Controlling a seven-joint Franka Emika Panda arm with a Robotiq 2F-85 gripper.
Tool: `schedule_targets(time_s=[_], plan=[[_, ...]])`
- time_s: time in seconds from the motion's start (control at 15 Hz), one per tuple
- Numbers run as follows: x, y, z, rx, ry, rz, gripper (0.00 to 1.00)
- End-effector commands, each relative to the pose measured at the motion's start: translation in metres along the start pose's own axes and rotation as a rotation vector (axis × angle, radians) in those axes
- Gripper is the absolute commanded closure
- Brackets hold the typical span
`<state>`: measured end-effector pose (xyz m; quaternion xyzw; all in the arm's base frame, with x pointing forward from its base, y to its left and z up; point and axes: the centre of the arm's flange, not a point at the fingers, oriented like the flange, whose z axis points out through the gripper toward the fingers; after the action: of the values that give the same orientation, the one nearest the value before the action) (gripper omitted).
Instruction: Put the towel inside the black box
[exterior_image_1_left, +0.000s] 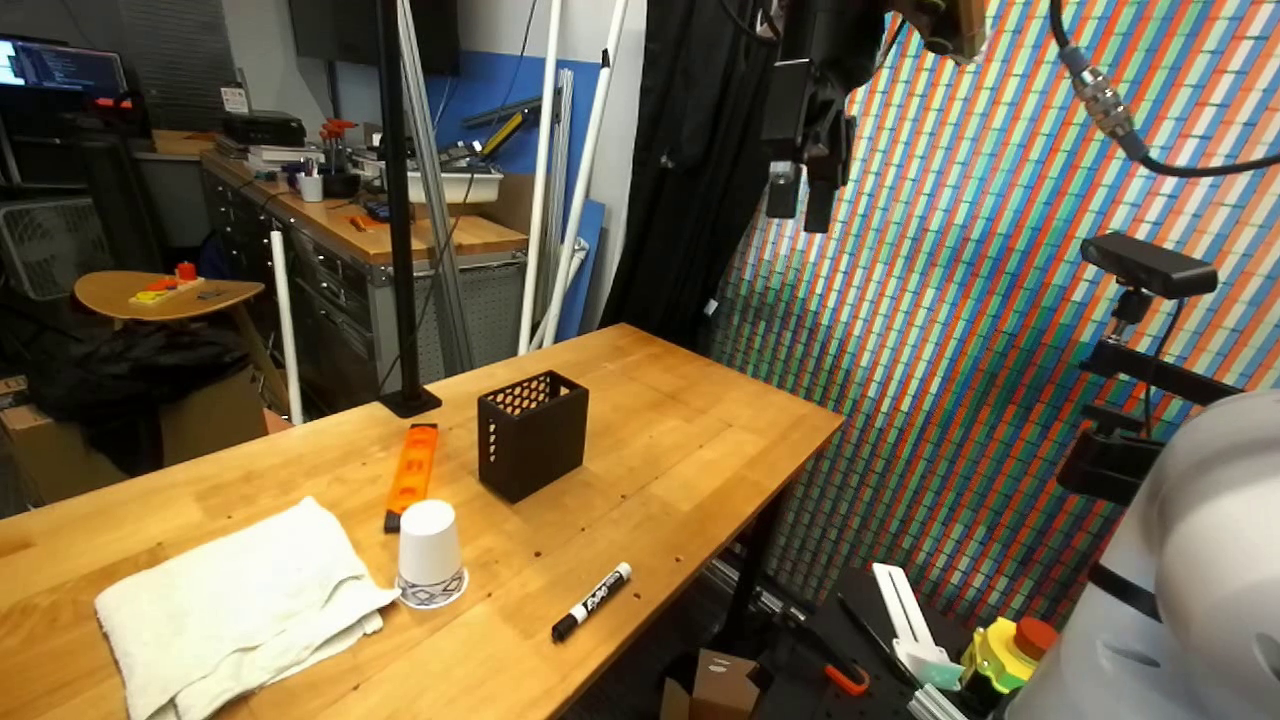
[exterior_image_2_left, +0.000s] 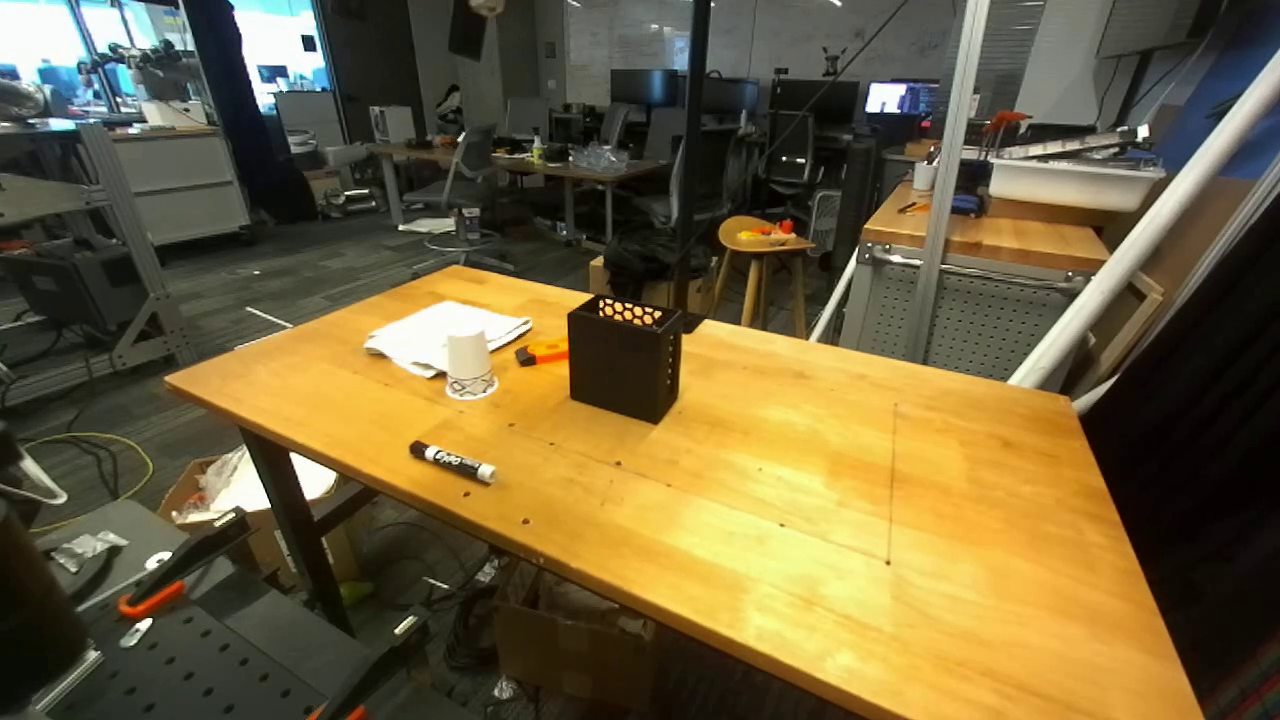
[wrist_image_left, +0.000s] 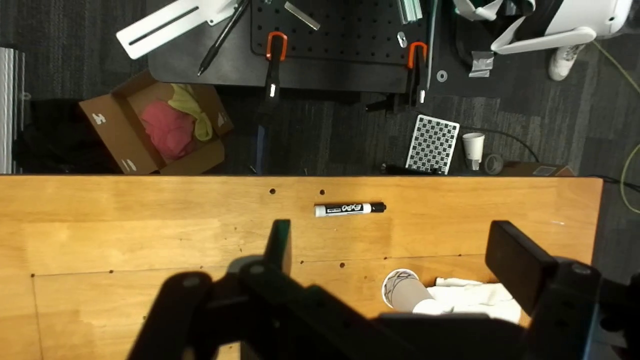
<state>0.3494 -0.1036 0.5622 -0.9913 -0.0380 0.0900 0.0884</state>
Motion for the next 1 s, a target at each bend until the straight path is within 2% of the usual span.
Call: schedule_targets(time_s=[0.0, 0.2, 0.47, 0.67, 0.93], plan=[[0.018, -0.056, 0.006, 0.01, 0.026, -0.006, 0.0], [0.038, -0.115, 0.014, 0.01, 0.056, -0.041, 0.0], [0.068, -0.185, 0.033, -0.049, 0.103, -0.135, 0.0], [0.095, -0.22, 0.05, -0.102, 0.138, -0.236, 0.0], [0.133, -0.248, 0.073, -0.137, 0.195, -0.345, 0.0]])
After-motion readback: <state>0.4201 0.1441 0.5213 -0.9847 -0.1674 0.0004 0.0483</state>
